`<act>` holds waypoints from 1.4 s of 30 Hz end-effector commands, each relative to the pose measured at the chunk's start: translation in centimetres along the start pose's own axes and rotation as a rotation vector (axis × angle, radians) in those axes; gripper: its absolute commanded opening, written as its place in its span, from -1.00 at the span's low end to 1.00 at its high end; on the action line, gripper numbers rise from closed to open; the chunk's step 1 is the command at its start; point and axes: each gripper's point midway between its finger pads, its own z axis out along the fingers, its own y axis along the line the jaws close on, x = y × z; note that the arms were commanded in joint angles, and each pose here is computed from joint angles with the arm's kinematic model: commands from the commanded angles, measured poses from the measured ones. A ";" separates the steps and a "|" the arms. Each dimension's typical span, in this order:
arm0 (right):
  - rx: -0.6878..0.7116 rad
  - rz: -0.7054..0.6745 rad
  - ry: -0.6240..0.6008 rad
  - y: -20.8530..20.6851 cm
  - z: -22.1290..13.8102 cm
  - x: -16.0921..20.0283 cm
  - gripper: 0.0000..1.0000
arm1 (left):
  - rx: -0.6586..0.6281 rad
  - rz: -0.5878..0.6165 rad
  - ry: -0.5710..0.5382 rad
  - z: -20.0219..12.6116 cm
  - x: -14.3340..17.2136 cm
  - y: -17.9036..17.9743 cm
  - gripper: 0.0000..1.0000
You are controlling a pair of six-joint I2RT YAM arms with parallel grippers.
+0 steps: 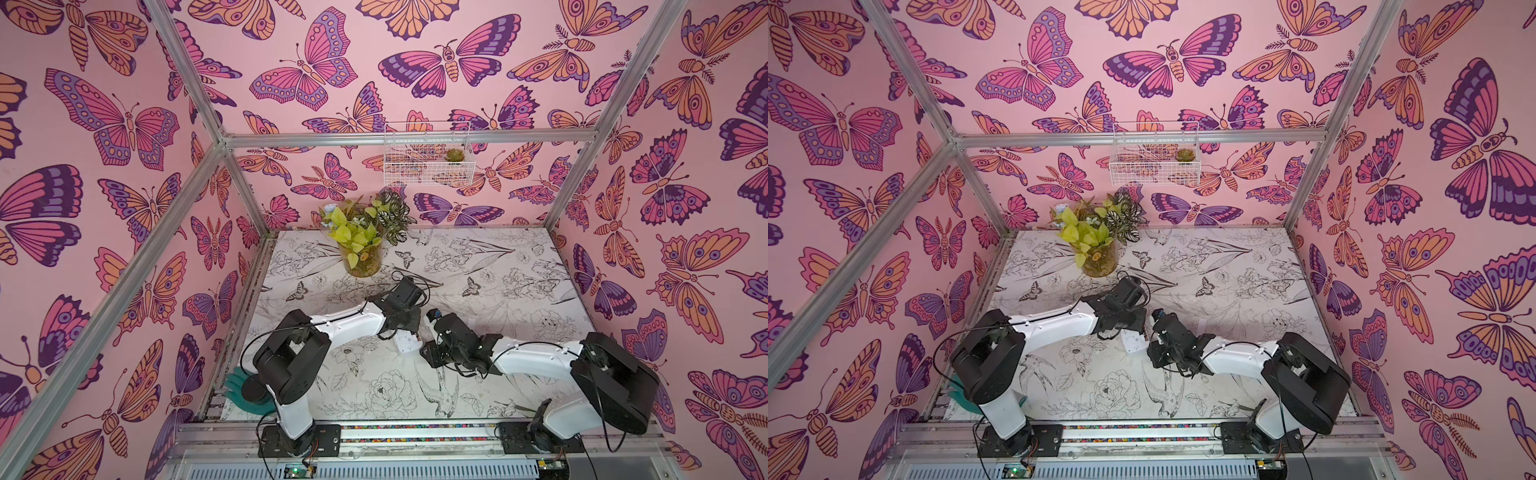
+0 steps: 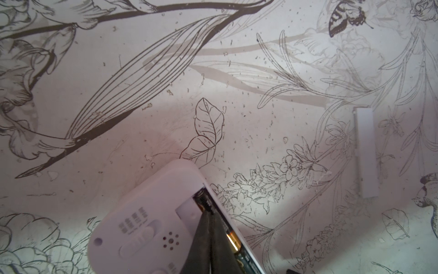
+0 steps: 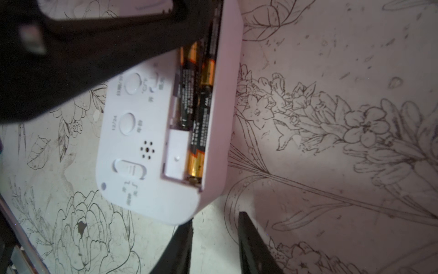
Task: Insert the battery into the alarm
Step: Install the battery in the alarm.
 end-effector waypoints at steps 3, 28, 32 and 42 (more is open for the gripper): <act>0.038 0.022 -0.057 -0.2 -0.2 -1.7 -0.32 | -0.051 0.032 0.192 0.7 6.4 0.7 -0.87; 0.007 0.041 -0.100 -0.5 -1.5 -1.8 -0.30 | -0.017 -0.001 0.028 -1.2 2.6 -2.2 -0.69; 0.010 0.035 -0.109 -0.6 -1.9 -1.8 -0.30 | -0.016 -0.010 -0.007 -1.6 1.3 -2.4 -0.65; -0.005 0.025 -0.130 -0.2 -2.5 -2.4 -0.30 | -0.029 -0.041 -0.095 -4.9 -0.5 -0.6 -0.29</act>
